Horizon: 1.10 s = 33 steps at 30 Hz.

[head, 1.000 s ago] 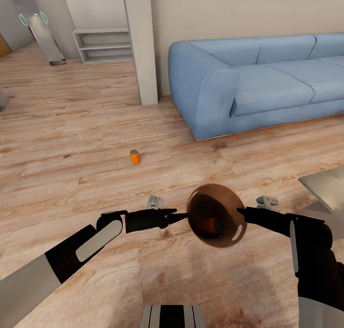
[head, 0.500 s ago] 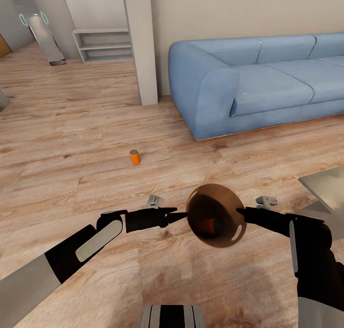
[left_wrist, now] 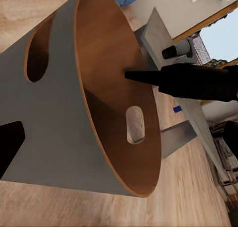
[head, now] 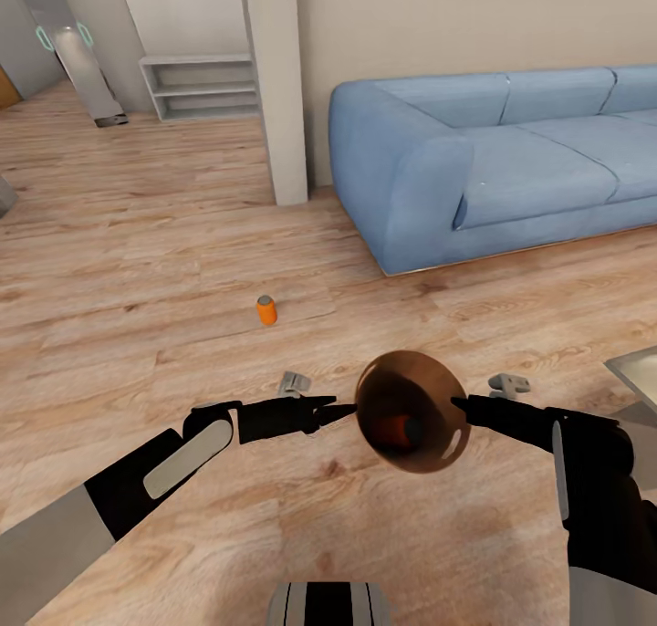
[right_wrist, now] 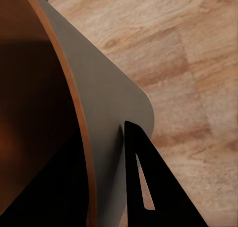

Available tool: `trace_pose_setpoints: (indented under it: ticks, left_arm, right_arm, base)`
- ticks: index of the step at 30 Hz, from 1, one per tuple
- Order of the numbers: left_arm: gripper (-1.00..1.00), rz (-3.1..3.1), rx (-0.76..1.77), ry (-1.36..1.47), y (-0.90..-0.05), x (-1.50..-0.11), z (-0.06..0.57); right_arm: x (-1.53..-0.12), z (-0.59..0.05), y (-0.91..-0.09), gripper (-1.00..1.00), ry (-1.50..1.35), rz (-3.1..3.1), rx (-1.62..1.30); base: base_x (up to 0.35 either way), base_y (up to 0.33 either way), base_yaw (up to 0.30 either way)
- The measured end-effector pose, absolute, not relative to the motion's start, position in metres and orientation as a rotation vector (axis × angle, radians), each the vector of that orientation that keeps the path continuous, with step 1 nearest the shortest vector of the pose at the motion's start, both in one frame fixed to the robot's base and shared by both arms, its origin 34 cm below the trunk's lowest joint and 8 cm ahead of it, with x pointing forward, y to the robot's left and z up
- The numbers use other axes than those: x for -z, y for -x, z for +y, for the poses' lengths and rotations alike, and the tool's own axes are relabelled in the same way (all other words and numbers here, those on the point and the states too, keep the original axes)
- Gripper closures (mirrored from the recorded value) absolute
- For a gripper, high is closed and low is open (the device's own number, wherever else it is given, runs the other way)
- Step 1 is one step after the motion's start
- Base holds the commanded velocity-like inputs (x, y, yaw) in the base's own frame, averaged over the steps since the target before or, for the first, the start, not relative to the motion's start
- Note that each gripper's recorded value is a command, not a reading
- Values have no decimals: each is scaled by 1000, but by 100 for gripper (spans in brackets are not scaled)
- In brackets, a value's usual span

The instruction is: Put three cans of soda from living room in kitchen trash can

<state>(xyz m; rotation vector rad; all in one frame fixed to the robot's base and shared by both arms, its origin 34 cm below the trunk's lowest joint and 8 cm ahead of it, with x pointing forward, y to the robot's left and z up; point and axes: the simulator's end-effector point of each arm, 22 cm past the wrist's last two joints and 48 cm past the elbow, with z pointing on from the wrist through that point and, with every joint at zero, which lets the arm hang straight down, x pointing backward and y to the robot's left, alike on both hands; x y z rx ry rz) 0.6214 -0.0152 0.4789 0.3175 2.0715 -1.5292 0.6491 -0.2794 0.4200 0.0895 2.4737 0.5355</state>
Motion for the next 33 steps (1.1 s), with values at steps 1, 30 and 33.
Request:
trace_pose_setpoints:
  ticks: [1, 30, 33]
  left_arm:
    - [-100, 2071, 1529, -317, -622, -479, -15]
    - [-100, 2059, 1524, -329, -622, -488, -16]
    - [-100, 2056, 1523, -331, -621, -489, -16]
  right_arm:
    - [-420, -279, -649, 100, -90, 2474, -537]
    - [-427, -280, -650, 100, -89, 2464, -532]
    - [-429, -281, -650, 100, -92, 2459, -533]
  base:
    - [40, 33, 0]
    - [2, 2, 16]
    - [0, 0, 153]
